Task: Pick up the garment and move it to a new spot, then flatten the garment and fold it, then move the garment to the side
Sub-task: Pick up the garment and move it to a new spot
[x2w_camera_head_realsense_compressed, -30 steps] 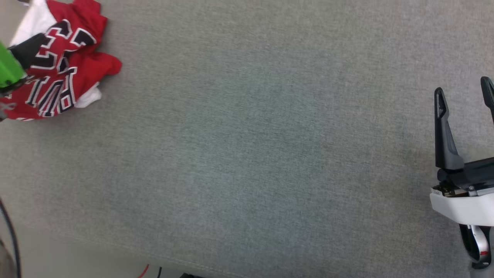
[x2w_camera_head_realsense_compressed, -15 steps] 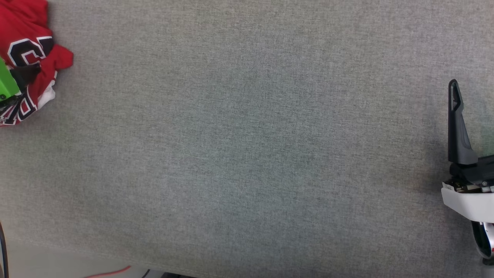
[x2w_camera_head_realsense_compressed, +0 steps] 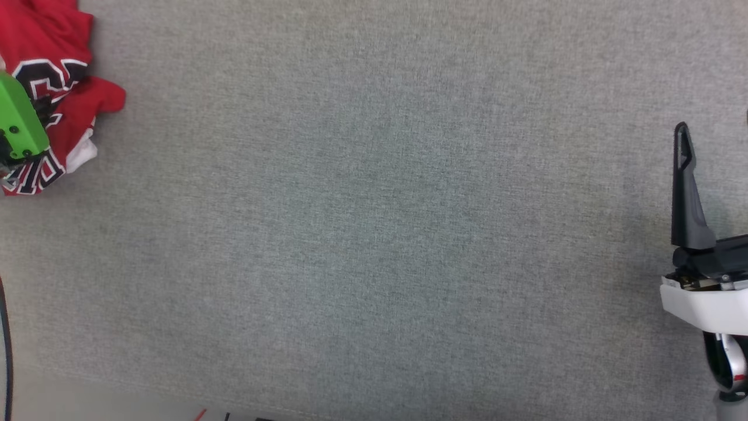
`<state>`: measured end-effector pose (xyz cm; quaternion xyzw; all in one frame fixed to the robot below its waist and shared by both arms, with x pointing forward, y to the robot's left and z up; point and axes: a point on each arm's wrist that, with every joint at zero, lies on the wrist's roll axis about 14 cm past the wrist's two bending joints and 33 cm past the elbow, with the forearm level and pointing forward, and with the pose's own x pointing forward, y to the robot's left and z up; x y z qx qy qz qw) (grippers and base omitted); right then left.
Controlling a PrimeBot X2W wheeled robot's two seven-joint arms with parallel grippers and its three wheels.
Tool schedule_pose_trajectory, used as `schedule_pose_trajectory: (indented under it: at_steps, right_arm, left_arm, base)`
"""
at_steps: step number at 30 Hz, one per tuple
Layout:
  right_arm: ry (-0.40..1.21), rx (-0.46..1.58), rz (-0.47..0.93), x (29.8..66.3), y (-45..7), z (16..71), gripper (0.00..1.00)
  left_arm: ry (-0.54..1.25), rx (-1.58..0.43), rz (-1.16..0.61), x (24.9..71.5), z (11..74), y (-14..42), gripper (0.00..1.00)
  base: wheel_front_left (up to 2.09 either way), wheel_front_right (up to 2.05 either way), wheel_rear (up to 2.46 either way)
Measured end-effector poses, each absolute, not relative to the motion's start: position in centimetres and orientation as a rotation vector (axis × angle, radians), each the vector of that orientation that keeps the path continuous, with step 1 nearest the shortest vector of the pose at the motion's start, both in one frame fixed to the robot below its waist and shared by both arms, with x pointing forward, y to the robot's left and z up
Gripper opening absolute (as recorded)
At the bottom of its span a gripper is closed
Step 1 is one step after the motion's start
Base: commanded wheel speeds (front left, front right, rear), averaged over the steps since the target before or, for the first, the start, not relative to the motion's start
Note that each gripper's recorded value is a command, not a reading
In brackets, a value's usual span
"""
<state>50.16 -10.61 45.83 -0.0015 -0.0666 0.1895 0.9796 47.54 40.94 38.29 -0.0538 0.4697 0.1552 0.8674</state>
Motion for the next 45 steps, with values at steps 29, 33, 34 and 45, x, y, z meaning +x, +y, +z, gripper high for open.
schedule_pose_trajectory:
  at_steps: [29,33,34,45]
  right_arm:
    - [-0.306,0.054,0.180,43.8,-14.6,56.4,1.00]
    - [-0.307,0.040,0.124,42.9,-16.5,56.7,1.00]
    - [-0.307,0.037,0.112,42.8,-17.0,56.7,1.00]
    - [-0.281,0.008,-0.025,40.8,-21.5,56.4,1.00]
  left_arm:
    - [0.354,0.490,-0.558,53.9,58.3,11.9,0.00]
    - [0.320,0.500,-0.772,52.2,56.5,3.6,0.00]
    - [0.313,0.497,-0.815,51.7,56.1,2.0,0.00]
    - [0.424,0.410,-1.255,41.7,47.0,-12.0,0.00]
  base:
    - [0.00,0.00,0.00]
    - [0.00,0.00,0.00]
    - [0.00,0.00,0.00]
    - [0.00,0.00,0.00]
